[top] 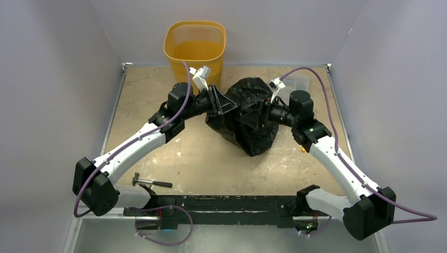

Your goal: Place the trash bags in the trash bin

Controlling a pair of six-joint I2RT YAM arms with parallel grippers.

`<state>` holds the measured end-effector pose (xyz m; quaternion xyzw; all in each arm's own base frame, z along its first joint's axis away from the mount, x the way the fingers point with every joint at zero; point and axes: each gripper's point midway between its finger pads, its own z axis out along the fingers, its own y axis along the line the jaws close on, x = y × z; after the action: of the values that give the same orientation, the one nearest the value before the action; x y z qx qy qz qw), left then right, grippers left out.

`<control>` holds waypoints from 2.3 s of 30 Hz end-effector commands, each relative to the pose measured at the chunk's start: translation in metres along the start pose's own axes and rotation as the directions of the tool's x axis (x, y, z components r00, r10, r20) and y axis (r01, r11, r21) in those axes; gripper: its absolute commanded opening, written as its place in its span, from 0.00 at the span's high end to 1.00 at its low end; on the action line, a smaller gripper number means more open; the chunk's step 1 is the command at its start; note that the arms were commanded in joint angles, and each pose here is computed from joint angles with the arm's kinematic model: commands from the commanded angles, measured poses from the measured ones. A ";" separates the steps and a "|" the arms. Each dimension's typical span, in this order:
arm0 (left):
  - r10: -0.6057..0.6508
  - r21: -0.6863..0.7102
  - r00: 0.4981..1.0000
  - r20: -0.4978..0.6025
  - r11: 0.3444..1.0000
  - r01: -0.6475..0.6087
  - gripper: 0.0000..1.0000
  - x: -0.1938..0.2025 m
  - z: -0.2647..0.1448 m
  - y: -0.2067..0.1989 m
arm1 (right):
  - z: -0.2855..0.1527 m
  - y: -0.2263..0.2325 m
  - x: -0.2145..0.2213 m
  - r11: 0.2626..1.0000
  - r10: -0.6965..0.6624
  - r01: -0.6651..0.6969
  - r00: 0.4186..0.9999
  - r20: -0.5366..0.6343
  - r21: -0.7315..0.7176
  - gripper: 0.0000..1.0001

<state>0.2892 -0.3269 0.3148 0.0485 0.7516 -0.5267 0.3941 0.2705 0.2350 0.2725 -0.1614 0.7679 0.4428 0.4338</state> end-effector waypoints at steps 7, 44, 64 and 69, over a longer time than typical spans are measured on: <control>0.050 0.022 0.997 0.059 0.998 -0.052 0.80 -0.022 -0.005 -0.017 | 0.016 0.016 0.012 0.990 -0.135 0.135 0.991 0.005 -0.030 0.30; -0.002 0.084 0.999 0.050 0.996 -0.002 0.75 -0.019 0.000 -0.025 | 0.009 0.076 -0.015 0.938 -0.053 0.128 0.971 0.234 -0.322 0.64; -0.042 0.129 0.999 0.028 0.991 0.038 0.59 -0.014 0.002 -0.031 | 0.019 0.064 -0.048 0.965 0.011 0.083 0.935 0.354 -0.250 0.28; -0.049 0.129 0.998 0.035 0.991 0.044 0.58 -0.015 0.004 -0.031 | 0.026 0.066 -0.047 0.958 0.006 0.089 0.944 0.331 -0.273 0.26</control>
<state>0.2863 -0.3358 0.3325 0.0404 0.7272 -0.5686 0.3824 0.2651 0.2830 0.3141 -0.1556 0.6392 0.5489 0.5157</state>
